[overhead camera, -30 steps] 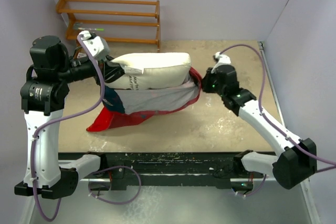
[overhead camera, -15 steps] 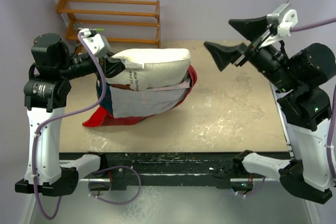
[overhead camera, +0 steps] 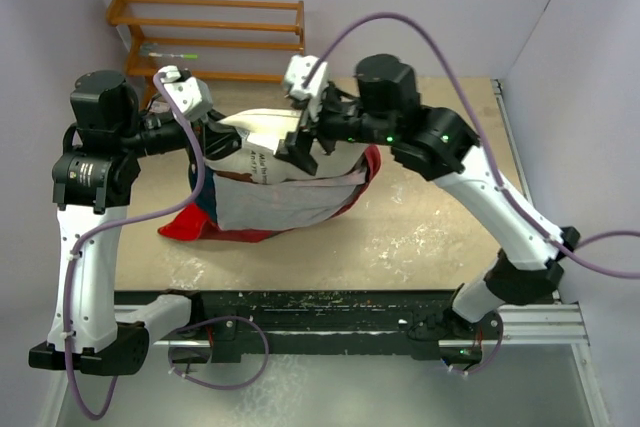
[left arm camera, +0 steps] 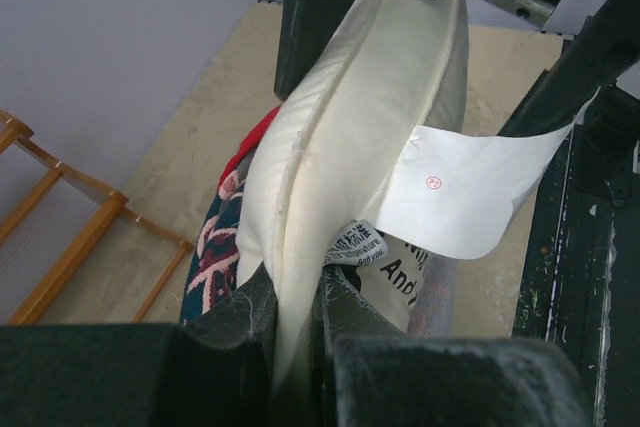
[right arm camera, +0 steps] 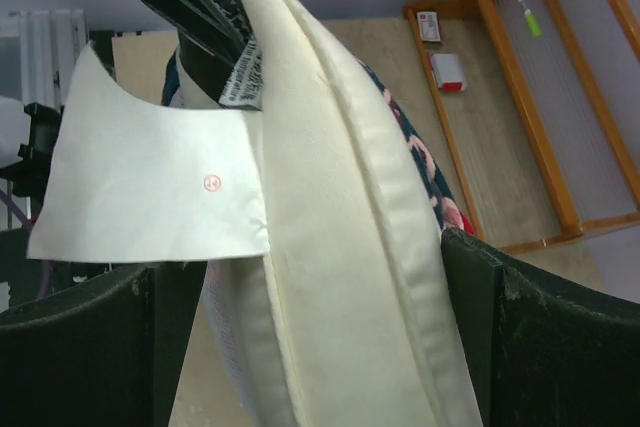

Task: Remove the pillowcase from the pillow

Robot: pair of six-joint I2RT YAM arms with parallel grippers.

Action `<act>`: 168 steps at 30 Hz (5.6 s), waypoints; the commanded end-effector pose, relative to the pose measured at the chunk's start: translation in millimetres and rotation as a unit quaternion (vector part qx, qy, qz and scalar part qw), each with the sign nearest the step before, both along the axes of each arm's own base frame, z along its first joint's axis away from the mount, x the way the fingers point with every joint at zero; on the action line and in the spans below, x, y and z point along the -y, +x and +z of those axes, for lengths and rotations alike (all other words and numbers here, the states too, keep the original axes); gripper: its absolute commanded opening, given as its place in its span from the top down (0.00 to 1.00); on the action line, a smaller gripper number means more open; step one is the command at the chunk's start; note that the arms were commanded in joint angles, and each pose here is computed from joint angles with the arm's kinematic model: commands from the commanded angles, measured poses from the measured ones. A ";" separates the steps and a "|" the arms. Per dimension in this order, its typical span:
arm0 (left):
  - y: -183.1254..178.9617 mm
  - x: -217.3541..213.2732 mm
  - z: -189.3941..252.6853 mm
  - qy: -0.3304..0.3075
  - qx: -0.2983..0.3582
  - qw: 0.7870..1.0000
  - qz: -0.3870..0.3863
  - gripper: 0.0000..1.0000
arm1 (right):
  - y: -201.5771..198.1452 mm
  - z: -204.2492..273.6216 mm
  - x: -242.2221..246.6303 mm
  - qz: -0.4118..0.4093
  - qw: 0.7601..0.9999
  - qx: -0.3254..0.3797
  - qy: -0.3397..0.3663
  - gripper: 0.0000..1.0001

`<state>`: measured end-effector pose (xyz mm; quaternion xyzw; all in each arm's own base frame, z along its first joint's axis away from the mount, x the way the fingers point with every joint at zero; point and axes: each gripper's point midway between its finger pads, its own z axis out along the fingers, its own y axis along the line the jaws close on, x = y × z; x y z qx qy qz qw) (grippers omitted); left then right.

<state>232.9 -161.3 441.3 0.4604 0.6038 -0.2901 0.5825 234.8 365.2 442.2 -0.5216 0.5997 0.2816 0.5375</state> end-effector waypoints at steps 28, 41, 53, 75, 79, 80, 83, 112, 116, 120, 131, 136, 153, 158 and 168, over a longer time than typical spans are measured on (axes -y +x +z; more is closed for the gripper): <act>7.2 -19.9 -25.6 0.047 0.000 0.997 0.062 0.01 | 29.9 51.1 90.7 -0.104 0.960 -0.025 0.260 1.00; 32.0 -89.9 -171.7 0.130 -0.103 0.981 0.103 0.01 | 3.5 56.9 119.5 -0.077 0.949 -0.034 0.304 1.00; 33.9 -105.8 -231.3 0.160 -0.085 0.979 0.091 0.00 | -36.5 110.0 116.0 0.027 0.936 -0.023 0.351 1.00; 58.1 -182.4 -295.2 0.306 -0.092 0.927 0.195 1.00 | -41.8 151.2 163.8 -0.074 0.910 0.061 0.404 1.00; 67.1 -213.0 -315.4 0.345 -0.108 0.897 0.254 1.00 | -39.7 186.1 206.8 -0.160 0.861 0.111 0.469 1.00; 68.9 -224.2 -321.8 0.361 -0.113 0.884 0.274 1.00 | -39.7 193.0 216.8 -0.179 0.850 0.120 0.482 1.00; 78.5 -258.6 -327.0 0.407 -0.105 0.842 0.337 1.00 | -40.4 213.5 248.1 -0.237 0.812 0.146 0.513 1.00; 93.7 -313.7 -239.7 0.301 -0.083 0.844 0.436 1.00 | -63.1 222.1 346.4 -0.402 0.692 0.200 0.565 1.00; 91.3 -245.8 -177.5 0.189 -0.079 0.905 0.373 1.00 | -53.6 219.5 328.8 -0.381 0.716 0.184 0.555 1.00; 87.0 -163.3 -134.5 0.133 -0.072 0.945 0.289 1.00 | -45.9 216.0 314.3 -0.365 0.734 0.164 0.549 1.00; 84.0 -52.1 -129.1 0.120 -0.114 0.974 0.157 0.01 | -30.4 186.7 292.9 -0.358 0.763 0.101 0.529 1.00; 79.0 -69.3 -132.8 0.179 -0.101 0.964 0.170 0.01 | -22.3 174.3 274.9 -0.339 0.779 0.058 0.524 1.00; 71.0 -157.6 -202.8 0.197 -0.164 0.924 0.282 0.01 | -51.1 229.6 237.4 -0.185 0.757 -0.091 0.620 1.00; 73.7 -169.7 -188.8 0.182 -0.160 0.917 0.317 0.01 | -13.2 174.7 244.0 -0.274 0.713 -0.157 0.626 1.00; 65.4 -175.9 -181.0 0.172 -0.156 0.908 0.350 0.01 | 72.6 -71.3 244.7 -0.522 0.691 -0.223 0.448 1.00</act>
